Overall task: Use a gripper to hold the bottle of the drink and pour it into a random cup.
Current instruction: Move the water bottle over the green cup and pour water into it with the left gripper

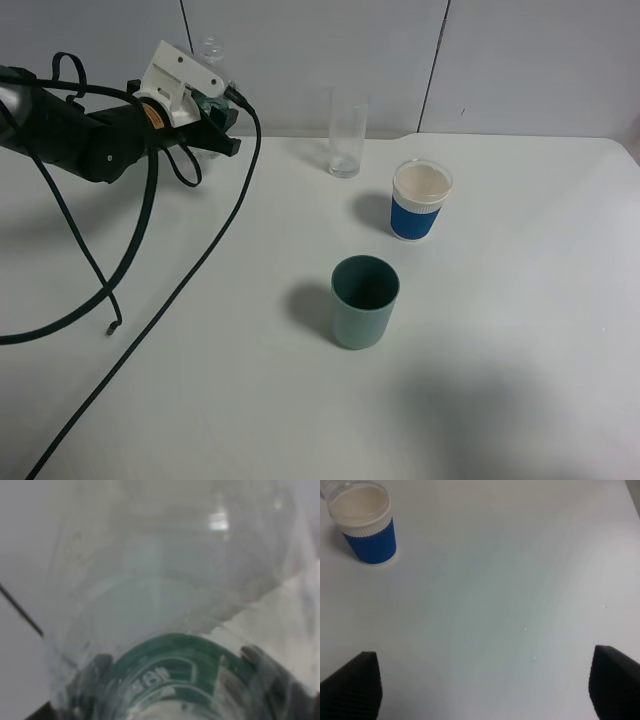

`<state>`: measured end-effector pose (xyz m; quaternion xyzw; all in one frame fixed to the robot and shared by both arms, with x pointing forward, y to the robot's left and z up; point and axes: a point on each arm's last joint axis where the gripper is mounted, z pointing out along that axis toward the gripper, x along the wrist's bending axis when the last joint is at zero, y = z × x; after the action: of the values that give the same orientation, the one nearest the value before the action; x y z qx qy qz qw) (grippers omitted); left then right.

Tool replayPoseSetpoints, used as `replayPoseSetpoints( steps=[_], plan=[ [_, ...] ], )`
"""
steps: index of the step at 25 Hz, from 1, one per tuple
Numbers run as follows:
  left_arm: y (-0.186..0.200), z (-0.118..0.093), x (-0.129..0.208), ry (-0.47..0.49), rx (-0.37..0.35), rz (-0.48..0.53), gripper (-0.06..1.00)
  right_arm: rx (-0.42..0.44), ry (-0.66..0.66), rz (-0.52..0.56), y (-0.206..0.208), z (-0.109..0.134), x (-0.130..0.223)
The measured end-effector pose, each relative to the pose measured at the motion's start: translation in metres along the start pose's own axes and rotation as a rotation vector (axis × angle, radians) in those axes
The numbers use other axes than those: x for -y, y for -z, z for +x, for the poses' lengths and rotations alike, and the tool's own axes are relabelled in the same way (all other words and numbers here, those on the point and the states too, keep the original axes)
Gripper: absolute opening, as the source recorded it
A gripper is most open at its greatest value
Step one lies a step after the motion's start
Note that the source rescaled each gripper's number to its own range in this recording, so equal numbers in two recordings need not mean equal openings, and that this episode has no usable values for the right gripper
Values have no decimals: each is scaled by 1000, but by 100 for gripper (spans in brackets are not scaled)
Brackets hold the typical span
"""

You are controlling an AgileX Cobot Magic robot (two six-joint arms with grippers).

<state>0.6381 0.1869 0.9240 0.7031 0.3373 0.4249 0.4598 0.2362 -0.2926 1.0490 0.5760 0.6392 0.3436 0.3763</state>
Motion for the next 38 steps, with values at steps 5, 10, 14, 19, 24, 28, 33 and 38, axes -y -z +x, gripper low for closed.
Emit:
replayPoseSetpoints(
  steps=[5,10,14,19,24,28,33,38],
  plan=[
    [6,-17,-6,-55,8,9,1,0,0,0,0,0,0],
    [18,-29,-11,-132,3,19,1,0,0,0,0,0,0],
    [32,-35,-13,-182,-11,17,1,0,0,0,0,0,0],
    [47,-33,-17,-196,-26,7,1,0,0,0,0,0,0],
    [50,-36,-23,-201,-28,-8,1,0,0,0,0,0,0],
    [51,-46,-27,-242,-9,-22,1,0,0,0,0,0,0],
    [52,-60,-31,-295,-17,-16,1,0,0,0,0,0,0],
    [54,-71,-32,-357,-67,32,1,0,0,0,0,0,0]
  ],
)
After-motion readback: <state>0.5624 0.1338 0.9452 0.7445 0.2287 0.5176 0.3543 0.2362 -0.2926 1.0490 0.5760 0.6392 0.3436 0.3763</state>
